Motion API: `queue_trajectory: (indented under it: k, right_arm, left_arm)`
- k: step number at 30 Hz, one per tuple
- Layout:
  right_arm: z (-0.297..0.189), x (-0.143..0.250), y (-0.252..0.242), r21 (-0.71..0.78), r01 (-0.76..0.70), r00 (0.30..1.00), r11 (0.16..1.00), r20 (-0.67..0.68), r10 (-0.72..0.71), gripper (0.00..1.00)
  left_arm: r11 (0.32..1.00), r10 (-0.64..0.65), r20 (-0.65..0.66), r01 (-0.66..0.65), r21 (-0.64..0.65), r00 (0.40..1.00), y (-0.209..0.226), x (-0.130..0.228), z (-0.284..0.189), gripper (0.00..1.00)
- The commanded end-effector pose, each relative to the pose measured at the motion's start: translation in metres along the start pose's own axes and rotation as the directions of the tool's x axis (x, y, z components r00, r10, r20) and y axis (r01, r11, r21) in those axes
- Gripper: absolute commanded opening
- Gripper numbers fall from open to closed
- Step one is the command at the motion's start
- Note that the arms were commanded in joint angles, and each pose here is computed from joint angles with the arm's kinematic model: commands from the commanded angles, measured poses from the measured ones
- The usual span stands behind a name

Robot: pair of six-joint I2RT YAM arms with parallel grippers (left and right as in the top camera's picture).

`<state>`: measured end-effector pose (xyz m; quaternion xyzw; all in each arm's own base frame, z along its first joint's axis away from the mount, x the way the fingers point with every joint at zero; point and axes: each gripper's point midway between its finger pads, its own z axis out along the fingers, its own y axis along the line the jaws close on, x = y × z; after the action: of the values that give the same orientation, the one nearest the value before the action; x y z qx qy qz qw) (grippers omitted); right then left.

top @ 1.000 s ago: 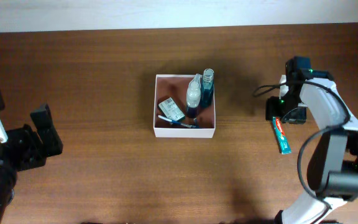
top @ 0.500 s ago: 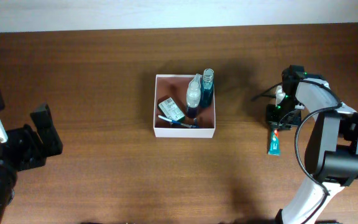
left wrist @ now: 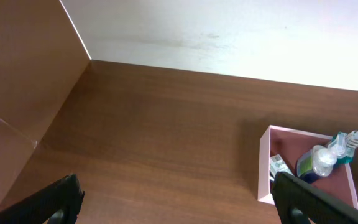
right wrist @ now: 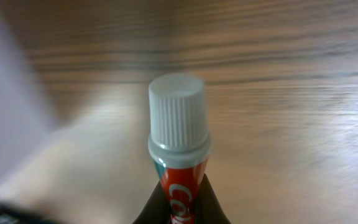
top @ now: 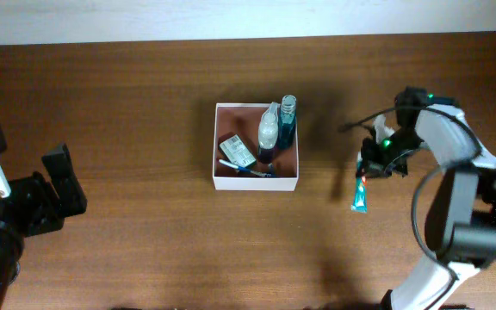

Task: Pack container
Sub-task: 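Lower the toothpaste tube into the box's front edge and release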

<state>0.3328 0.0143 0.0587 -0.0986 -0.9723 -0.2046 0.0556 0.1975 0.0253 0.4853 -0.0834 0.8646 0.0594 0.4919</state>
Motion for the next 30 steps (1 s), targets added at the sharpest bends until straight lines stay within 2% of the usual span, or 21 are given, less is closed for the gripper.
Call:
queue_trajectory:
  k: [1, 5, 7, 11, 12, 14, 18, 20, 22, 24, 30]
  right_arm:
    - [-0.088, -0.002, 0.077, -0.19, 0.185, 0.961, 0.964, 0.241, -0.137, 0.04]
    - [-0.151, 0.027, 0.127, -0.14, 0.363, 0.867, 0.921, 0.414, -0.278, 0.04]
    - [-0.174, 0.049, 0.16, -0.092, 0.489, 0.782, 0.867, 0.487, -0.389, 0.04]
    - [-0.178, 0.08, 0.205, 0.11, 0.639, 0.617, 0.761, 0.518, -0.593, 0.04]
    - [-0.173, 0.084, 0.212, 0.157, 0.662, 0.585, 0.733, 0.501, -0.637, 0.04]
    - [-0.153, 0.094, 0.229, 0.259, 0.742, 0.488, 0.619, 0.425, -0.763, 0.04]
    - [-0.106, 0.096, 0.246, 0.45, 0.832, 0.274, 0.326, 0.178, -0.945, 0.04]
    - [-0.088, 0.083, 0.246, 0.533, 0.821, 0.21, 0.204, 0.051, -0.976, 0.04]
    - [-0.066, 0.067, 0.249, 0.568, 0.817, 0.159, 0.101, -0.052, -0.986, 0.04]
    - [-0.042, 0.053, 0.255, 0.554, 0.832, 0.111, 0.036, -0.103, -0.988, 0.04]
    - [0.014, -0.001, 0.257, 0.574, 0.817, 0.148, 0.055, -0.116, -0.982, 0.04]
  left_arm:
    - [1.0, 0.009, 0.002, -0.009, -0.019, 1.0, 0.004, 0.0, -0.001, 0.99]
    - [1.0, 0.009, 0.003, -0.009, -0.02, 1.0, 0.004, 0.0, -0.001, 0.99]
    - [1.0, 0.009, 0.003, -0.009, -0.02, 1.0, 0.004, 0.0, -0.001, 0.99]
    - [1.0, 0.009, 0.003, -0.009, -0.02, 1.0, 0.004, 0.0, -0.001, 0.99]
    - [1.0, 0.009, 0.003, -0.009, -0.019, 1.0, 0.004, 0.0, -0.001, 0.99]
    - [1.0, 0.009, 0.002, -0.009, -0.02, 1.0, 0.004, 0.0, -0.001, 1.0]
    - [1.0, 0.009, 0.002, -0.009, -0.02, 1.0, 0.004, 0.0, -0.001, 0.99]
    - [1.0, 0.009, 0.002, -0.009, -0.02, 1.0, 0.004, 0.0, -0.001, 1.0]
    - [1.0, 0.009, 0.003, -0.009, -0.02, 1.0, 0.004, 0.0, -0.001, 0.99]
    - [1.0, 0.009, 0.002, -0.009, -0.02, 1.0, 0.004, 0.0, -0.001, 0.99]
    - [1.0, 0.009, 0.002, -0.009, -0.019, 1.0, 0.004, 0.0, -0.001, 0.99]
